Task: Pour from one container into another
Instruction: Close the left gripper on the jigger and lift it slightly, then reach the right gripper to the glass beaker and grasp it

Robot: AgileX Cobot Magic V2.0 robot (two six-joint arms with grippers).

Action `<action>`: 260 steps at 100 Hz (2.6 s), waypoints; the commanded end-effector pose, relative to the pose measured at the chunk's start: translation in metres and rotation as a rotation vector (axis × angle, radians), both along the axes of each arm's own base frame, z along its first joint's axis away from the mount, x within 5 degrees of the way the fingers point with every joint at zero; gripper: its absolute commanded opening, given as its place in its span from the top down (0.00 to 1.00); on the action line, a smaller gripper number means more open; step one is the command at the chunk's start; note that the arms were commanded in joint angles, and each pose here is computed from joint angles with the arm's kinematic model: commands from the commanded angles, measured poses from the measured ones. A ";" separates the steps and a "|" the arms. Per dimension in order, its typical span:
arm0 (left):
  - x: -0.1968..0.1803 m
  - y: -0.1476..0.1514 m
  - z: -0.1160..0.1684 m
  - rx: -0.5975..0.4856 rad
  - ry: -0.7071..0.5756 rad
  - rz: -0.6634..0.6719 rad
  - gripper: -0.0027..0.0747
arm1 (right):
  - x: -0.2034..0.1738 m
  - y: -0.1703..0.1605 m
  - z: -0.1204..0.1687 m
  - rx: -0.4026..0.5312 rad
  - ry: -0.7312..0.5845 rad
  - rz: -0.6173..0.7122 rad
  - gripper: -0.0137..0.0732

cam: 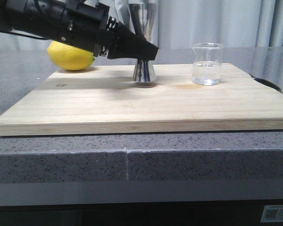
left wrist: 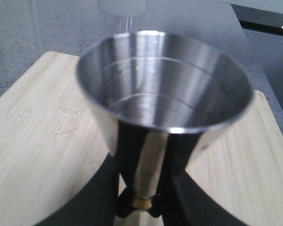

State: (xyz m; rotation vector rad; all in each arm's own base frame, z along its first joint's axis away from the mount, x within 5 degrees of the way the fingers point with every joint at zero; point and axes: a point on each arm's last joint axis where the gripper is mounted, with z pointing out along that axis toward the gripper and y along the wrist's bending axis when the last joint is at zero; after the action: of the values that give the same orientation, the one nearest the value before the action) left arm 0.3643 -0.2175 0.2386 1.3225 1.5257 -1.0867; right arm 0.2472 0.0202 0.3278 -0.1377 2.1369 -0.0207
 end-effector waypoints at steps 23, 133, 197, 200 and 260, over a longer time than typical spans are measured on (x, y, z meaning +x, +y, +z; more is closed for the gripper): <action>-0.004 -0.007 0.063 -0.100 -0.060 -0.067 0.91 | -0.006 0.008 -0.005 -0.009 -0.153 0.064 0.18; -0.007 0.010 0.075 -0.074 -0.076 -0.101 0.91 | -0.010 0.068 -0.093 0.132 -0.394 0.334 0.18; -0.007 0.010 0.075 -0.074 -0.076 -0.101 0.91 | 0.020 0.083 -0.100 0.182 -0.456 0.370 0.18; -0.007 0.010 0.075 -0.074 -0.076 -0.101 0.91 | 0.021 0.083 -0.100 0.182 -0.457 0.370 0.18; -0.007 0.010 0.075 -0.071 -0.077 -0.101 0.91 | 0.043 0.091 -0.102 0.178 -0.457 0.377 0.21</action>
State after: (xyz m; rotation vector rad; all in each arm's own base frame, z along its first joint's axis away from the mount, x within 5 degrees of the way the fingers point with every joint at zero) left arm 0.3693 -0.2099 0.2696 1.4250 1.4999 -1.0873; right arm 0.2865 0.1089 0.2003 -0.4044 1.7647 0.3090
